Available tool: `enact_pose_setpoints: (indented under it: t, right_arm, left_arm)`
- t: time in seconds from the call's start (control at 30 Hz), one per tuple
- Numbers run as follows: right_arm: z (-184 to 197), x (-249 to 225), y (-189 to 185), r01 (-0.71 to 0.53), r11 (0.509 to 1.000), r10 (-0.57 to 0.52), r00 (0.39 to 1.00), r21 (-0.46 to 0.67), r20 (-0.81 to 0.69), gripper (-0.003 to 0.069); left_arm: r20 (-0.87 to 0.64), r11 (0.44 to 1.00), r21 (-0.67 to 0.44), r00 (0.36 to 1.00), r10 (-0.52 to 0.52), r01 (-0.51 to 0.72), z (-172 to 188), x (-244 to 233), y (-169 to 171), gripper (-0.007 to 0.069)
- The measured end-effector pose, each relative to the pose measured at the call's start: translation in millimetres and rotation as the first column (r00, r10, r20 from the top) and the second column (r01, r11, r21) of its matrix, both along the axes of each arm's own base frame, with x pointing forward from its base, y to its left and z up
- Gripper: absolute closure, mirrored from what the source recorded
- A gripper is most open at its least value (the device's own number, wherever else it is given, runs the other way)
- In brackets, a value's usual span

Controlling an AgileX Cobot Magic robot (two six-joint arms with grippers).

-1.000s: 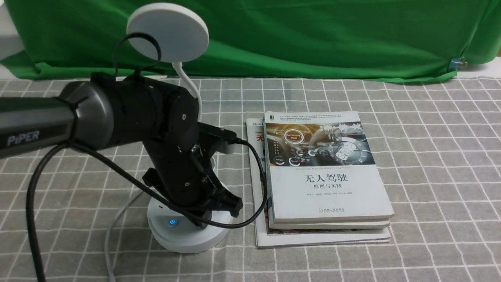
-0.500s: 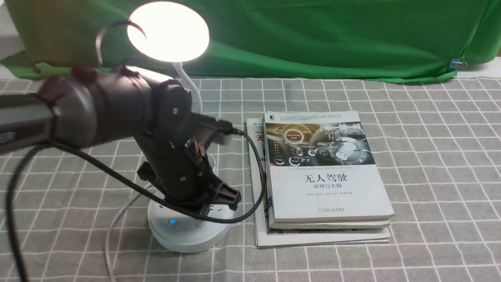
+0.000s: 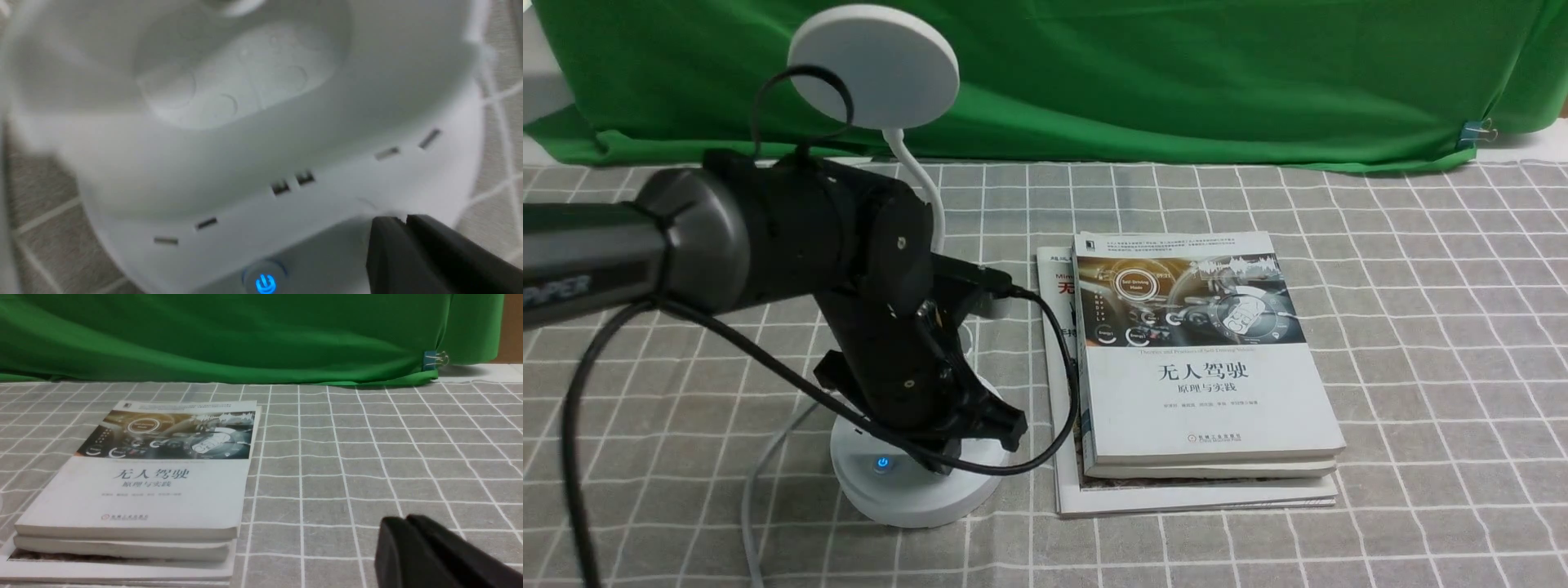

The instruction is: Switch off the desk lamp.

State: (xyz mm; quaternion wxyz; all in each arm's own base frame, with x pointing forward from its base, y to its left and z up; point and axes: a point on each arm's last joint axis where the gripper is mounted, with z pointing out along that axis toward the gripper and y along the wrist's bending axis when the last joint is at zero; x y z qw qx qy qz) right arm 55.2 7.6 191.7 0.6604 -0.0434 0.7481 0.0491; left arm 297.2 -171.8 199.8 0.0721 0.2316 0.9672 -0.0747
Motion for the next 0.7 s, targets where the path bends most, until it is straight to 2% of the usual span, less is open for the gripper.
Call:
enact_pose_setpoints:
  t: [0.17,0.33,0.5,0.53,0.57,0.63,0.7]
  right_arm:
    - [0,0,0,0.0,1.0,0.0,1.0,0.0,0.0,0.0624]
    - [0,0,0,0.0,1.0,0.0,1.0,0.0,0.0,0.0624]
    - [0,0,0,0.0,1.0,0.0,1.0,0.0,0.0,0.0624]
    - [0,0,0,0.0,1.0,0.0,1.0,0.0,0.0,0.0624]
    - [0,0,0,0.0,1.0,0.0,1.0,0.0,0.0,0.0624]
    - [0,0,0,0.0,1.0,0.0,1.0,0.0,0.0,0.0624]
    - [0,0,0,0.0,1.0,0.0,1.0,0.0,0.0,0.0624]
  left_arm:
    - [0.059,0.999,-0.032,0.998,0.001,0.001,23,-5,3,0.0606]
    - [0.086,0.999,-0.049,0.996,0.006,-0.001,31,-14,8,0.0606]
    - [0.201,0.99,-0.138,0.978,0.055,-0.027,41,-52,27,0.0606]
    - [0.28,0.982,-0.188,0.957,0.082,-0.03,49,-67,36,0.0606]
    - [0.28,0.981,-0.19,0.956,0.086,-0.032,47,-69,37,0.0606]
    - [0.428,0.96,-0.278,0.892,0.144,-0.022,58,-93,52,0.0606]
    - [0.514,0.944,-0.33,0.837,0.188,-0.009,61,-110,64,0.0606]
